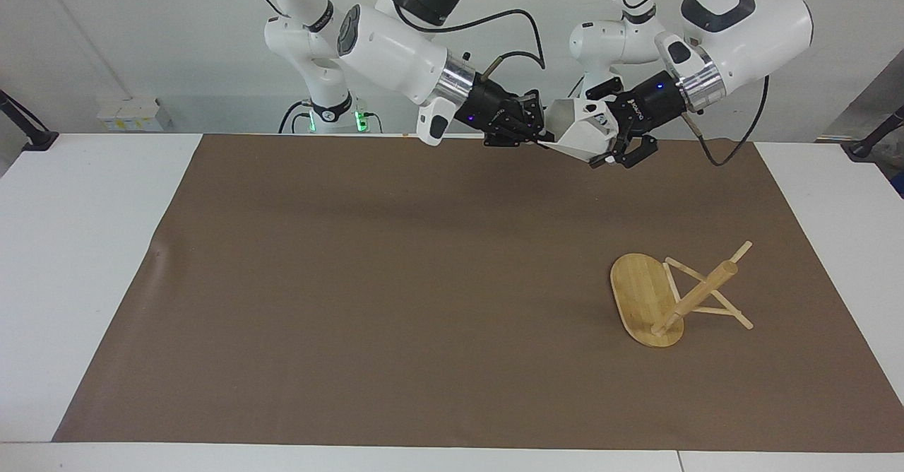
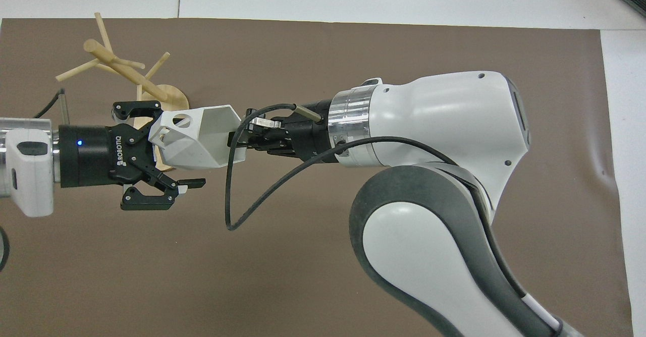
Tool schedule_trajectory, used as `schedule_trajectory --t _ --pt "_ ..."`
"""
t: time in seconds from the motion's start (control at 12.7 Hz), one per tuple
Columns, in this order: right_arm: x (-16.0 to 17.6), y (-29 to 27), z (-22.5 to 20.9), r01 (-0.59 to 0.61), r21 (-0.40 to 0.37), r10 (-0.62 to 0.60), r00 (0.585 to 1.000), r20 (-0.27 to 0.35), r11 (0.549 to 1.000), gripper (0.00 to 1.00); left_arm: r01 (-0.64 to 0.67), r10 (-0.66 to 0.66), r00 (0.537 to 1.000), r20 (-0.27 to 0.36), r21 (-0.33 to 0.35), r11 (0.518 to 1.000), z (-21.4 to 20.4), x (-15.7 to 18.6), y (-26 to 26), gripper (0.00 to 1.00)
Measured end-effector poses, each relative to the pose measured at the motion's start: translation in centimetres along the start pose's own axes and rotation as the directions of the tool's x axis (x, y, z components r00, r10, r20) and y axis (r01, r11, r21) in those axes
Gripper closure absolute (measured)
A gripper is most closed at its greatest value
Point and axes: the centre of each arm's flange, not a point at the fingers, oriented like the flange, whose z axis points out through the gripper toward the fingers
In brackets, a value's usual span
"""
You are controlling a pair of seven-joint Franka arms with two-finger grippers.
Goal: Hang cup on rack
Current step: 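Close the left gripper on the cup held by the right gripper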
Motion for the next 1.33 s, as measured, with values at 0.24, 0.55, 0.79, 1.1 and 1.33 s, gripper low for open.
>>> schedule_trajectory --t 0.24,0.55,0.79,1.1,1.33 --pt "0.02 0.02 0.01 -0.001 0.000 0.001 1.000 0.000 1.000 0.95 0.000 0.000 1.000 -0.001 -0.001 1.000 0.07 0.01 -0.03 0.00" --pt "-0.10 -0.02 0.13 0.000 -0.001 0.000 1.000 0.005 1.000 0.95 0.006 -0.006 1.000 -0.002 0.000 1.000 -0.07 -0.19 -0.20 0.26" --pt "-0.10 -0.02 0.12 0.000 -0.001 0.000 1.000 0.005 1.000 0.95 0.006 -0.006 1.000 -0.002 0.000 1.000 -0.07 -0.19 -0.21 0.26" --pt "-0.09 -0.03 0.12 0.000 0.000 0.000 1.000 0.005 1.000 0.95 0.006 -0.006 1.000 -0.002 0.000 1.000 -0.07 -0.19 -0.21 0.27" --pt "-0.05 -0.16 0.04 0.001 0.003 -0.001 1.000 -0.003 1.000 0.65 0.008 -0.008 1.000 -0.002 -0.007 1.000 0.10 -0.12 -0.09 0.27"
